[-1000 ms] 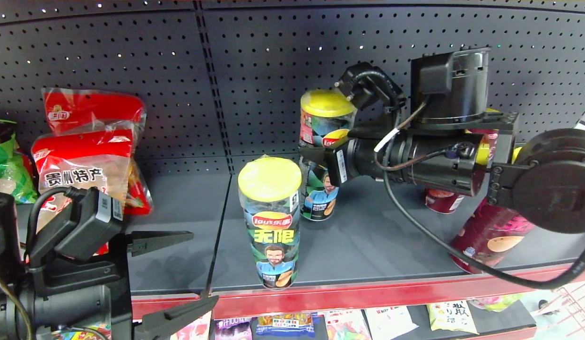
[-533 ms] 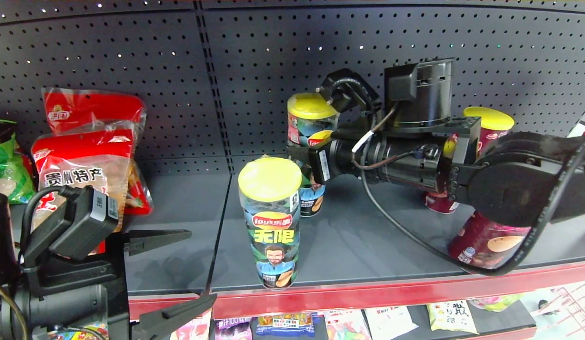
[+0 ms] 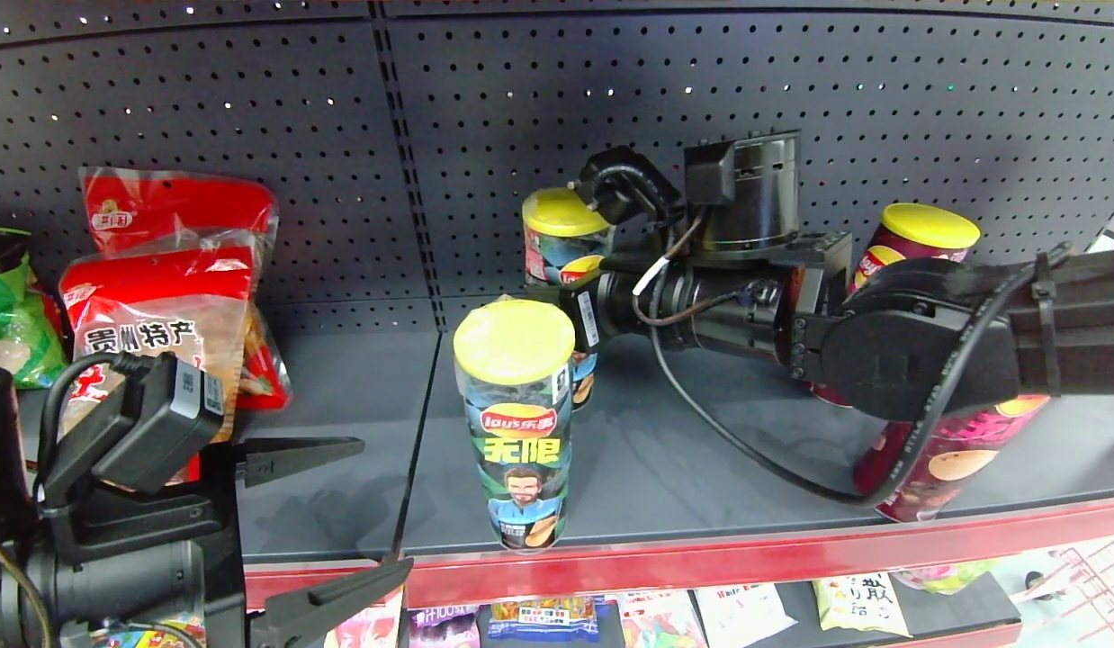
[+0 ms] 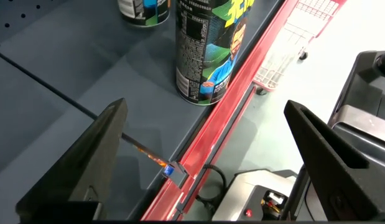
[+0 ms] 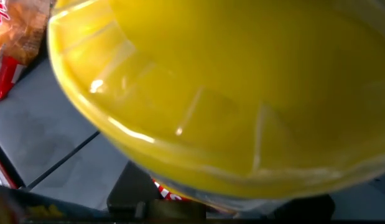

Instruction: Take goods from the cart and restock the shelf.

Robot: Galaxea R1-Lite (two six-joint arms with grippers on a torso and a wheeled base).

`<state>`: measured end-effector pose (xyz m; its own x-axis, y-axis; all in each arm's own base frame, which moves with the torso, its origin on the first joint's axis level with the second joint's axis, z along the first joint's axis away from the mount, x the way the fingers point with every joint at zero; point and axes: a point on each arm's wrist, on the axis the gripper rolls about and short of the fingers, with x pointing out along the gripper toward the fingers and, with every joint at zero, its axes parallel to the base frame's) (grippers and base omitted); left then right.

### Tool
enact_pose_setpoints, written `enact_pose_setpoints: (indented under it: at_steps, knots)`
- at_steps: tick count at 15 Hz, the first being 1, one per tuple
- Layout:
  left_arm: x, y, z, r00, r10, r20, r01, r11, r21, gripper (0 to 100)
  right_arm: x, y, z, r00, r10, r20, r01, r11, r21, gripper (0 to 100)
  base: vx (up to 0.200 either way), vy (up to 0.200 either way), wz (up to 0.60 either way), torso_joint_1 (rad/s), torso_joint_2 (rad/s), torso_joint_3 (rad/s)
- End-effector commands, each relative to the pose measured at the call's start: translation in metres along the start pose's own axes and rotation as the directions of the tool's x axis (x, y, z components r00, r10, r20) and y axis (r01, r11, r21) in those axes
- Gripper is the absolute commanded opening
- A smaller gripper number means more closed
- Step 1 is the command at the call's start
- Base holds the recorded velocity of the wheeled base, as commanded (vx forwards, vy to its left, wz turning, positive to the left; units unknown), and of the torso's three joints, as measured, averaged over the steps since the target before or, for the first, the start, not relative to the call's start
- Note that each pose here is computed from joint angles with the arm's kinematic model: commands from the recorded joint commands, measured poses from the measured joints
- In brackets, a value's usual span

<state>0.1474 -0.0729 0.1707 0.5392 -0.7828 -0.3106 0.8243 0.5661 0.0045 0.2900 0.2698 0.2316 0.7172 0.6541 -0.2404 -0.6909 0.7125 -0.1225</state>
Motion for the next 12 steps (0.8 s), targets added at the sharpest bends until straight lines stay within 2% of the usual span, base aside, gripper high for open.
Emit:
enact_pose_setpoints:
  at_steps: [1,9,10,12]
  knots:
    - [0.0001,0.0000,-0.0001,1.000,0.000,0.000,0.000,1.000,0.000,100,0.0068,0.0014,-0.0047,1.000,0.004,-0.013,-0.004,1.000,-0.001,0,0.000,0.000,0.00,0.000,0.00,0.000]
    - [0.0004,0.0001,-0.0007,1.000,-0.001,-0.003,0.001,1.000,-0.003,100,0.0092,0.0017,-0.0072,1.000,0.004,-0.021,-0.004,1.000,0.002,0,0.000,0.000,0.00,0.000,0.00,0.000]
    - [0.0004,0.0001,-0.0007,1.000,-0.001,-0.003,0.001,1.000,-0.003,100,0.0093,0.0024,-0.0076,1.000,0.005,-0.022,-0.005,1.000,0.002,100,0.000,0.000,0.00,0.000,0.00,0.000]
    - [0.0004,0.0001,-0.0007,1.000,-0.001,-0.003,0.001,1.000,-0.003,100,0.0088,0.0029,-0.0070,1.000,0.005,-0.021,-0.005,1.000,0.003,100,0.000,0.000,0.00,0.000,0.00,0.000]
